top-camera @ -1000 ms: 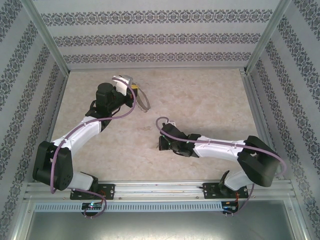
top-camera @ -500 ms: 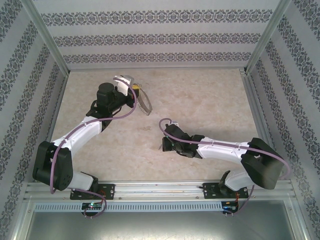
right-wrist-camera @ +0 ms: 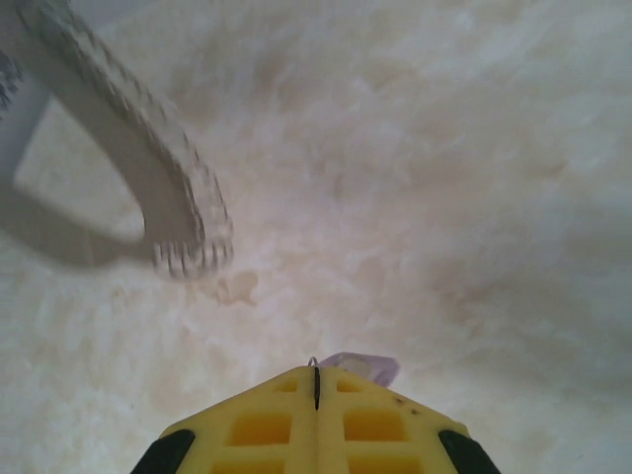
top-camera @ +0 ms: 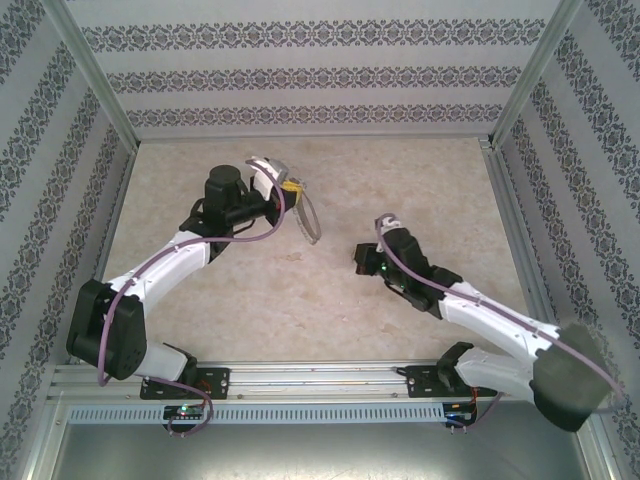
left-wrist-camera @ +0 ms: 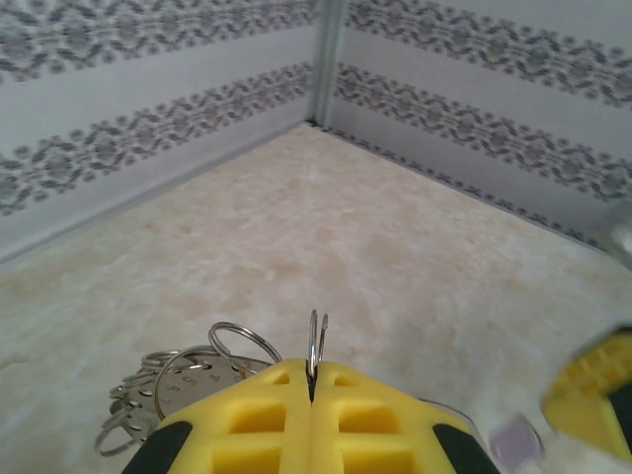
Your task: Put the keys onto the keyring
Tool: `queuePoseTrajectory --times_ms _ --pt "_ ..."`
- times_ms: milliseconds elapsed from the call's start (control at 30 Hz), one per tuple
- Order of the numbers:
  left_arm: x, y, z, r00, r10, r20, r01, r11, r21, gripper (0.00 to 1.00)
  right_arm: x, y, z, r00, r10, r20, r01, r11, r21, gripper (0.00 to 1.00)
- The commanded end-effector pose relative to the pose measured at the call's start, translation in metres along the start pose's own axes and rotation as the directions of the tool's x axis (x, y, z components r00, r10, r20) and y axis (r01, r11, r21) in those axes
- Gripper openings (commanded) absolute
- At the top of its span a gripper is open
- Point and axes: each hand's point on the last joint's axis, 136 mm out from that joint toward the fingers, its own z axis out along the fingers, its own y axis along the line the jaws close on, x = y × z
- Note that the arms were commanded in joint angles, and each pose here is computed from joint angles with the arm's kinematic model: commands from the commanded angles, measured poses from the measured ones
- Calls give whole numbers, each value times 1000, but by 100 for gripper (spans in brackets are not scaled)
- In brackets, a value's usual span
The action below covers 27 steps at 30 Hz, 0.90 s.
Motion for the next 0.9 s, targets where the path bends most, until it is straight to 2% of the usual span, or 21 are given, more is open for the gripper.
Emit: queuePoseTrajectory --times_ms 0,233,433,867 --pt "-4 -28 5 996 85 13 -86 990 115 0 -19 6 -13 998 -21 61 27 995 -98 0" --pt "12 -77 12 980 201 15 -196 936 294 0 -49 15 -31 981 -95 167 123 978 -169 0" --pt "24 -101 13 972 235 -31 -203 895 397 0 -62 22 -34 957 -162 240 213 956 -203 0" --pt "14 -109 23 976 201 -85 -151 903 401 0 -68 47 -34 936 -200 290 294 898 -328 0"
